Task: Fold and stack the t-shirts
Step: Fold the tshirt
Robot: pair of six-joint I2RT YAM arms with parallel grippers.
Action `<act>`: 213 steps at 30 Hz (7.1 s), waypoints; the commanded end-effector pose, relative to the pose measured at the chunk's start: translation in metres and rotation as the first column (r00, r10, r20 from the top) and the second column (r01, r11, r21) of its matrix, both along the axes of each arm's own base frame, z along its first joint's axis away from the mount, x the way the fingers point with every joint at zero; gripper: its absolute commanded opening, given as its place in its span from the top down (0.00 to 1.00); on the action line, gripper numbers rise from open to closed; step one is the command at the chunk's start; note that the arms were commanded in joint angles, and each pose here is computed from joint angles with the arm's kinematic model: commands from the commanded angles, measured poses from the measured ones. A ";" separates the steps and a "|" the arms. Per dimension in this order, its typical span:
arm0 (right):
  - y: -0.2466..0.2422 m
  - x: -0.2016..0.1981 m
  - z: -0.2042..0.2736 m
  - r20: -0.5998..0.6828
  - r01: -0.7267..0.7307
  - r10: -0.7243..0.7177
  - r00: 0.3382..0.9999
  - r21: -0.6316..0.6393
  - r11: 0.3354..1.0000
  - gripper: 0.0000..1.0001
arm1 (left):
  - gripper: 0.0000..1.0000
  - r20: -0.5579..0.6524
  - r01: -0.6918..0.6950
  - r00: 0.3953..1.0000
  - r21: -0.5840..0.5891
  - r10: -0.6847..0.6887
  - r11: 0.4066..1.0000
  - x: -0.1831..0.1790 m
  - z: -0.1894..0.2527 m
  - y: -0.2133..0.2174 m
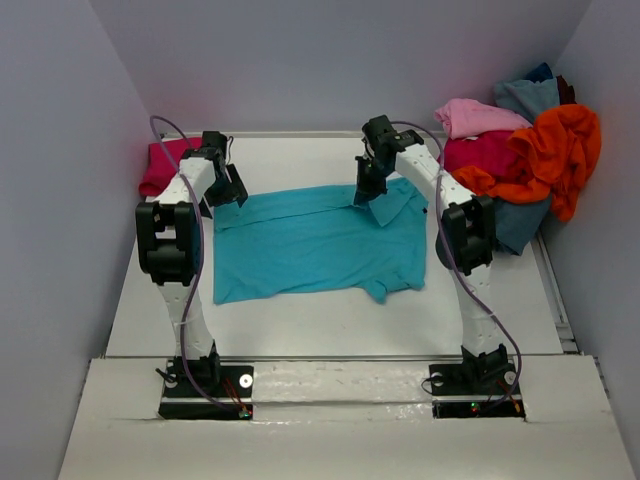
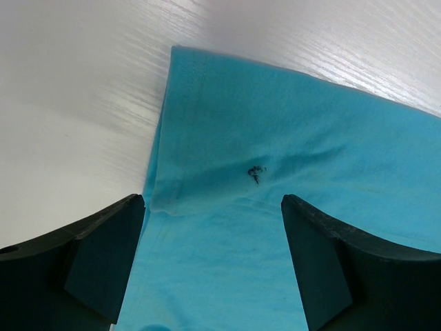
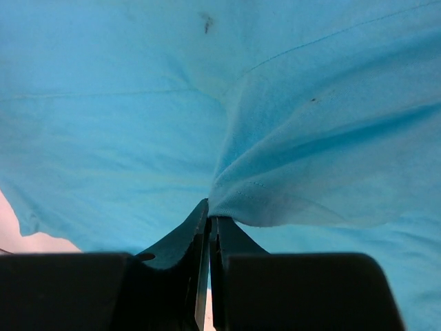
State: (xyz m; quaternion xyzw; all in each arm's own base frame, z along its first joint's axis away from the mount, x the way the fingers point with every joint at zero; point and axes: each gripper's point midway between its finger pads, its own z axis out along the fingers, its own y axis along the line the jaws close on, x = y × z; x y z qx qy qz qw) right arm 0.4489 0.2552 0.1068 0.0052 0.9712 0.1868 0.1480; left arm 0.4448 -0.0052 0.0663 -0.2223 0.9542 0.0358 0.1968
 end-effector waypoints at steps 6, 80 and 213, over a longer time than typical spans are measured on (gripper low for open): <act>-0.023 -0.031 -0.008 -0.075 -0.038 0.029 0.997 -0.122 0.992 0.52 | 0.07 0.053 0.022 0.998 -0.005 -0.021 1.000 -0.001 0.026 -0.002; -0.094 -0.010 -0.037 0.027 0.421 -0.420 0.907 -0.023 0.907 0.54 | 0.08 0.240 0.706 0.706 -0.178 -0.666 0.685 0.001 0.034 -0.301; -0.093 -0.020 -0.070 -0.044 0.360 -0.364 0.931 -0.072 0.930 0.63 | 0.08 -0.061 0.401 0.914 -0.018 -0.401 0.916 0.014 -0.039 -0.205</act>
